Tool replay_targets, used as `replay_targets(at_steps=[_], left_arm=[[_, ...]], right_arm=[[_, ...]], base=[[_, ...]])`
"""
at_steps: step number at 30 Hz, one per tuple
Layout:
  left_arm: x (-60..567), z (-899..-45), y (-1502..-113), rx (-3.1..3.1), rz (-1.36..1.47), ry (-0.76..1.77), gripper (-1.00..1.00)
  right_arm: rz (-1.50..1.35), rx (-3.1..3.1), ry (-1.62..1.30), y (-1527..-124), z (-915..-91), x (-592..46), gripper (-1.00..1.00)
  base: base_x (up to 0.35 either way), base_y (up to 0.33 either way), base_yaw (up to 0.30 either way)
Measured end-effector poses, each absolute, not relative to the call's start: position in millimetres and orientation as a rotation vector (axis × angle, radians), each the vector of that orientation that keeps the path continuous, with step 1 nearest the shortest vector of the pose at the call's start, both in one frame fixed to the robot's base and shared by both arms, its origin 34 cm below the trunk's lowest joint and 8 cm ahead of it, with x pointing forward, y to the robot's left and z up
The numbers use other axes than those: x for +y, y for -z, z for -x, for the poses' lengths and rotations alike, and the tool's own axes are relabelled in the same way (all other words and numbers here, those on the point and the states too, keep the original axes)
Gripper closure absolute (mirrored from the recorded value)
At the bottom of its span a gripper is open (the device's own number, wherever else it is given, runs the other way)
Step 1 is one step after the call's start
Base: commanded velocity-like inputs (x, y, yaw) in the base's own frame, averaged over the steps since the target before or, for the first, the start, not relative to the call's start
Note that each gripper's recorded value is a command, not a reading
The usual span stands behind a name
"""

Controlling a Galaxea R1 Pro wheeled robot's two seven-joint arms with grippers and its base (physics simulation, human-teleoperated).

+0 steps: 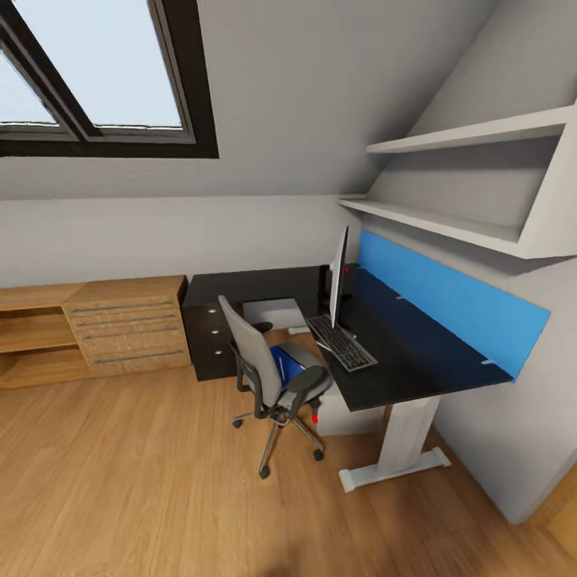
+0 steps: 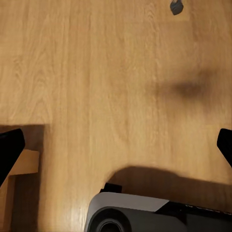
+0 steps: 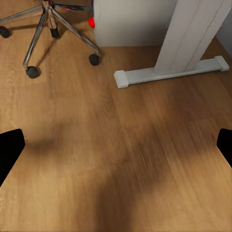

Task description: In the bedroom, organize the workspace by keeping the computer under the desk, ensuring the monitor is on the desk, placing the keyboard on the desk next to the monitor, placing the mouse on the desk next to the keyboard, moving the folder from the swivel chair onto the desk next to the mouse, stacking the notebook on top of the folder with the pen on top of the notebook, and positioning the swivel chair next to the desk.

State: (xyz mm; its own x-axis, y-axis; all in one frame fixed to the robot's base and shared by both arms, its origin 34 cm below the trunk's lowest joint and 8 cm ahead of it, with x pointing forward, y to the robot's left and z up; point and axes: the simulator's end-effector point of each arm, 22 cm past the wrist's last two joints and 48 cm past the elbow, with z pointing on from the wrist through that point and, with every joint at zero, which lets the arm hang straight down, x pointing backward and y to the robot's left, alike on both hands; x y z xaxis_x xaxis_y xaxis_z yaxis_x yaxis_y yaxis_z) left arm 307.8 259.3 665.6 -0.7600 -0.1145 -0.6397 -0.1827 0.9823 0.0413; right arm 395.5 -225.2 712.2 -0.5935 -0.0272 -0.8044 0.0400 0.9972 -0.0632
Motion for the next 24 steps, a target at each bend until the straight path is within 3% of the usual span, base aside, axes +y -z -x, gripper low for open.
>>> replay_targets(at_steps=[7,15,24], left_arm=[[259.4,-308.3,-666.0,2.44,0.207,-0.132,-1.0],[259.3,-308.1,-665.8,2.441,0.207,-0.131,-1.0],[259.2,-307.9,-665.7,2.441,0.207,-0.132,-1.0]], right_arm=[[-0.009,2.202,0.092,-712.7,-396.1,-225.0,-1.0],[-0.009,2.204,0.092,-712.3,-395.8,-225.0,-1.0],[-0.004,2.204,0.093,-712.0,-395.5,-226.9,-1.0]], base=[[0.001,-0.03,0.266],[0.0,-0.231,0.257],[0.0,-0.229,0.062]])
